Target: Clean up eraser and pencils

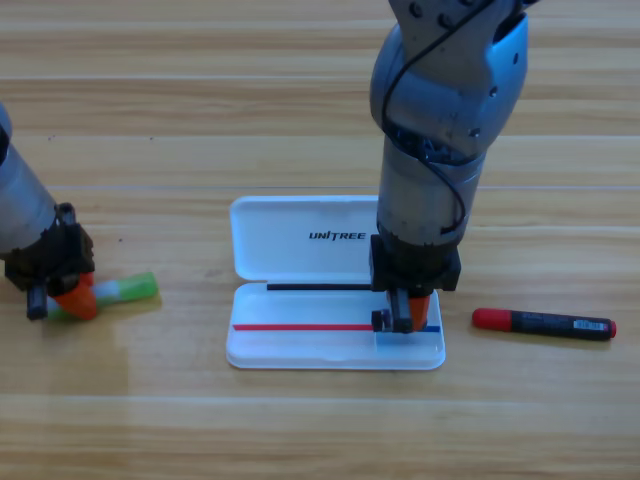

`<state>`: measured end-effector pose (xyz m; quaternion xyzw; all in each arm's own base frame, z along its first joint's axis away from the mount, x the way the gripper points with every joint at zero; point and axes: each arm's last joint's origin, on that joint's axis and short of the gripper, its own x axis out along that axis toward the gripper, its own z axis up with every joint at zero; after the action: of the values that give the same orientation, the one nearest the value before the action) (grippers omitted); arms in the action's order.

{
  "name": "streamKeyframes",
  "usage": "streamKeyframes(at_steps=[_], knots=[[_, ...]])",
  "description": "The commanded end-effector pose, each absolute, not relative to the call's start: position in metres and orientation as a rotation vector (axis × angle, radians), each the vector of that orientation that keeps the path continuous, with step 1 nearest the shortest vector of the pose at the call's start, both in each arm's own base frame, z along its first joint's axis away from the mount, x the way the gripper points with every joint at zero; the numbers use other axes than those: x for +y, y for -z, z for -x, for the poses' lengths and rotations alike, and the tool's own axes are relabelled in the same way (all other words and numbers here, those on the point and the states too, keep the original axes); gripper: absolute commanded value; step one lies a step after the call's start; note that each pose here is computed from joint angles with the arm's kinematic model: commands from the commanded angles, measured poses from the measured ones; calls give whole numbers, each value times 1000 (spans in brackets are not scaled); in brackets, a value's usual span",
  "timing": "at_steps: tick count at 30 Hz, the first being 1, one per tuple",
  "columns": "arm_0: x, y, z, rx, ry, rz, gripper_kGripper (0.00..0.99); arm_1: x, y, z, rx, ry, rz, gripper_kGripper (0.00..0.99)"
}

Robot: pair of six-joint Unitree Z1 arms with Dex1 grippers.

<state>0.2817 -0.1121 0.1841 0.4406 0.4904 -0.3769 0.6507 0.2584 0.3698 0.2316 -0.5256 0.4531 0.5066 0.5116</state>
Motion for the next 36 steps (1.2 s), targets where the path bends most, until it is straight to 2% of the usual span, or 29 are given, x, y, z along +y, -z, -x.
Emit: streamKeyframes(at_steps=[1,3,11,26,28,29,30,31,36], knots=[[-107,-183,-282,1120,842,-1030,46,366,-194,-262,1211,-1223,1308,0],[-107,-184,-283,1120,838,-1039,0,364,-194,-262,1216,-1221,1307,0],[-104,-199,-277,1086,819,-1065,0,360,-192,-267,1227,-1209,1301,0],[-94,-253,-251,1026,848,-1111,0,357,-187,-274,1230,-1195,1290,0],[-92,-257,-248,1018,847,-1114,0,357,-187,-274,1230,-1196,1289,393],[-92,-260,-246,1012,849,-1112,0,357,-187,-274,1233,-1196,1287,555],[-92,-261,-245,1012,847,-1112,0,357,-187,-275,1232,-1195,1288,686],[-91,-263,-244,1011,847,-1112,0,357,-187,-275,1231,-1195,1288,773],[-93,-273,-238,994,853,-1115,0,354,-201,-272,1203,-1196,1275,834]])
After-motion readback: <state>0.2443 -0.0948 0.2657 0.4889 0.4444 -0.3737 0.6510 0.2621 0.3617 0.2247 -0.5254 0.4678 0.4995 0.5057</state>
